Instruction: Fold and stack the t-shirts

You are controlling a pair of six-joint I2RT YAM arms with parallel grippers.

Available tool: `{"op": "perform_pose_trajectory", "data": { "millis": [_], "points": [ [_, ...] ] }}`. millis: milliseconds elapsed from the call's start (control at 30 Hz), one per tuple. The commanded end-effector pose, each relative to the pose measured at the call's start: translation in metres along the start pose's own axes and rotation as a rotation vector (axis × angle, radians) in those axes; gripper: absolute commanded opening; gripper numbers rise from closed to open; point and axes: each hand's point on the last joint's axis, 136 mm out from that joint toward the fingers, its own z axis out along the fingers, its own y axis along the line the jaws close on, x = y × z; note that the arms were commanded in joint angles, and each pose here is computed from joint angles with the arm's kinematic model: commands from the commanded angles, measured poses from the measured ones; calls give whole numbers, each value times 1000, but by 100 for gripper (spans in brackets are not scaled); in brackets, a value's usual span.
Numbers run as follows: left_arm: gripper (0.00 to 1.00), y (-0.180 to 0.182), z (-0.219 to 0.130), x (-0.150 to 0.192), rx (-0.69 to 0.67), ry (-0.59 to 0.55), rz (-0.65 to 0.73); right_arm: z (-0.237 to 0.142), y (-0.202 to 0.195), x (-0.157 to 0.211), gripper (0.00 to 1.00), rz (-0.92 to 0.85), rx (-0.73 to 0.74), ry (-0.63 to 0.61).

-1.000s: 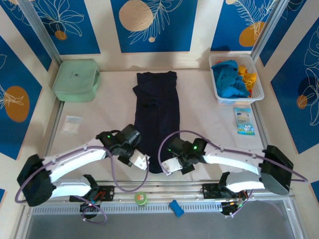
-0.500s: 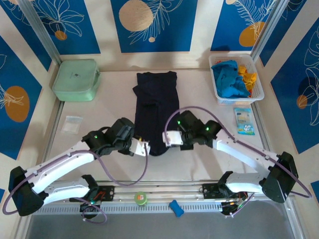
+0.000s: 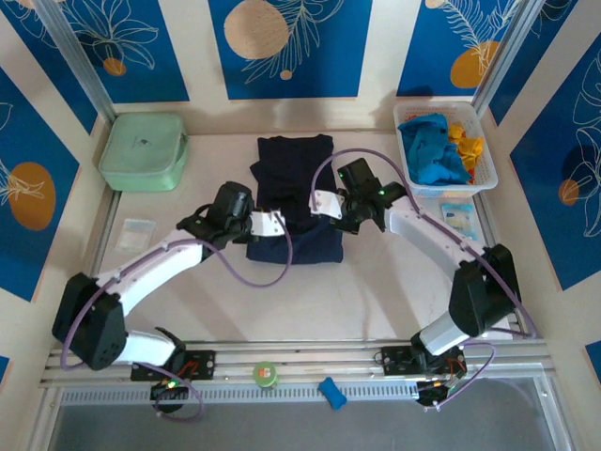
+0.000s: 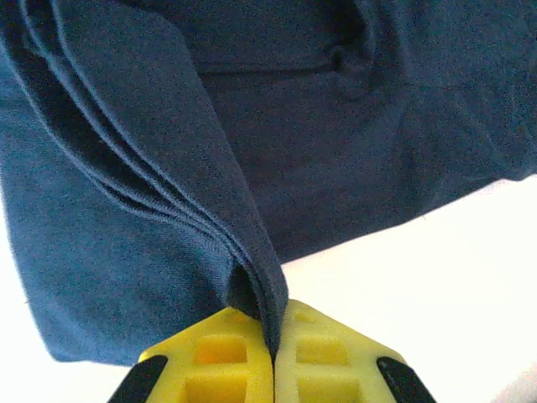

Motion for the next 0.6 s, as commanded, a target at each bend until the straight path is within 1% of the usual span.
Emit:
{"op": "perform_pose_trajectory", "data": {
  "millis": [0, 100, 267, 533, 567],
  "points": [
    [0, 35, 14, -1, -98, -12, -25, 8, -24, -8, 0, 47, 39, -42],
    [0, 31, 33, 5, -70, -2, -26, 24, -33, -4, 0, 66, 37, -36],
    [0, 27, 64, 20, -62, 31, -46, 50, -44, 1, 0, 111, 39, -34],
    [0, 32, 97, 34, -116, 55, -82, 80, -67, 2, 0, 191, 81, -53],
    [0, 33, 100, 35, -124, 59, -86, 83, -70, 3, 4, 205, 86, -54]
  ]
}}
